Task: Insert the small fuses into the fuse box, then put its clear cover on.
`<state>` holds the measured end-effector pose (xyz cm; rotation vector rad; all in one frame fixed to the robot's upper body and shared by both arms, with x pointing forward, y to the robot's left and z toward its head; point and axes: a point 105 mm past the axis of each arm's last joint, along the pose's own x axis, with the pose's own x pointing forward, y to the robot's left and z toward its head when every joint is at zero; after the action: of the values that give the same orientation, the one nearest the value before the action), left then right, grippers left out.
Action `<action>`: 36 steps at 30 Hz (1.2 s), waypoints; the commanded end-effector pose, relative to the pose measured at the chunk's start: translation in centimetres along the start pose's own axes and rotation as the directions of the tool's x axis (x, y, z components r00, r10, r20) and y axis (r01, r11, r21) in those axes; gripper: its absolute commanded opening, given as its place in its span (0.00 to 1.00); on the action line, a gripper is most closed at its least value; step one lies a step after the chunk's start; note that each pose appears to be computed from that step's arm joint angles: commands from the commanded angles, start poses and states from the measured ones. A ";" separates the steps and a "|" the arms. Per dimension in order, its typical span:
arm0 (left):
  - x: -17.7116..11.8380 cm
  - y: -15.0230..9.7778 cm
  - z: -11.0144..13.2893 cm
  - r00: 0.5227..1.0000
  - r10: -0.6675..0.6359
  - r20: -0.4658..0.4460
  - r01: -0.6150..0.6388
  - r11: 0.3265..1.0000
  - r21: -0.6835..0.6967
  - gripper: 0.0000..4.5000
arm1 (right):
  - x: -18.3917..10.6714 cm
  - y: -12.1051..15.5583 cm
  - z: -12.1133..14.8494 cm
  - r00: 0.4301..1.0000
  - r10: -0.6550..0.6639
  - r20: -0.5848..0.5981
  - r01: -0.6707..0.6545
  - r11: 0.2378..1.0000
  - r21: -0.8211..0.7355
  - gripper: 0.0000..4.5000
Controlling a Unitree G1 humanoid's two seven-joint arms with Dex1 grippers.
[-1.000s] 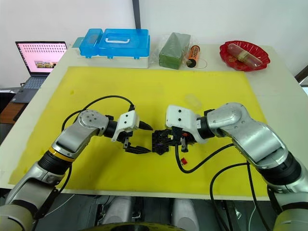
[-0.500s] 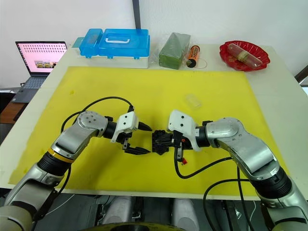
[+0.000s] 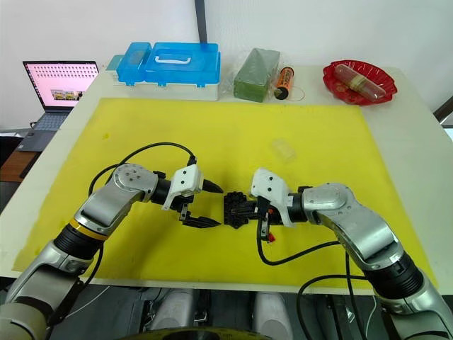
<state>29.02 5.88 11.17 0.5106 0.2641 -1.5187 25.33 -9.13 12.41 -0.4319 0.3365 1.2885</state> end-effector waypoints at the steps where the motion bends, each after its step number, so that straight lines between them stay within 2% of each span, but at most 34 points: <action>1: -0.4 0.3 1.0 1.000 0.020 0.019 -0.020 0.999 0.036 1.00 | 0.3 0.0 -2.1 0.998 -0.007 -0.062 0.008 1.000 0.020 0.00; 9: -0.5 0.3 1.0 1.000 0.022 0.019 -0.023 0.999 0.032 1.00 | 0.4 -0.2 -3.0 0.996 -0.029 -0.082 0.027 0.999 -0.029 0.00; 14: -0.5 0.3 0.9 1.000 0.026 0.018 -0.026 0.999 0.029 1.00 | 0.5 0.3 -3.4 0.993 -0.039 -0.109 0.027 0.993 -0.113 0.00; 26: -0.5 0.5 0.9 0.999 0.029 0.020 -0.030 0.999 0.030 1.00 | 0.9 0.8 -5.8 0.981 -0.050 -0.186 0.026 0.992 -0.127 0.00; 31: -0.5 0.6 1.0 0.999 0.032 0.023 -0.033 0.999 0.031 1.00 | 0.5 0.1 -4.2 0.987 -0.067 -0.143 0.047 0.989 -0.142 0.00; 36: -1.1 0.6 2.0 0.996 0.018 0.091 -0.020 1.000 0.020 1.00 | -0.2 -0.1 -0.4 0.997 -0.068 -0.032 0.063 0.989 -0.136 0.00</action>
<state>29.15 5.90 12.00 0.4755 0.2291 -1.5171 25.18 -9.05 11.82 -0.5975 0.2387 1.2694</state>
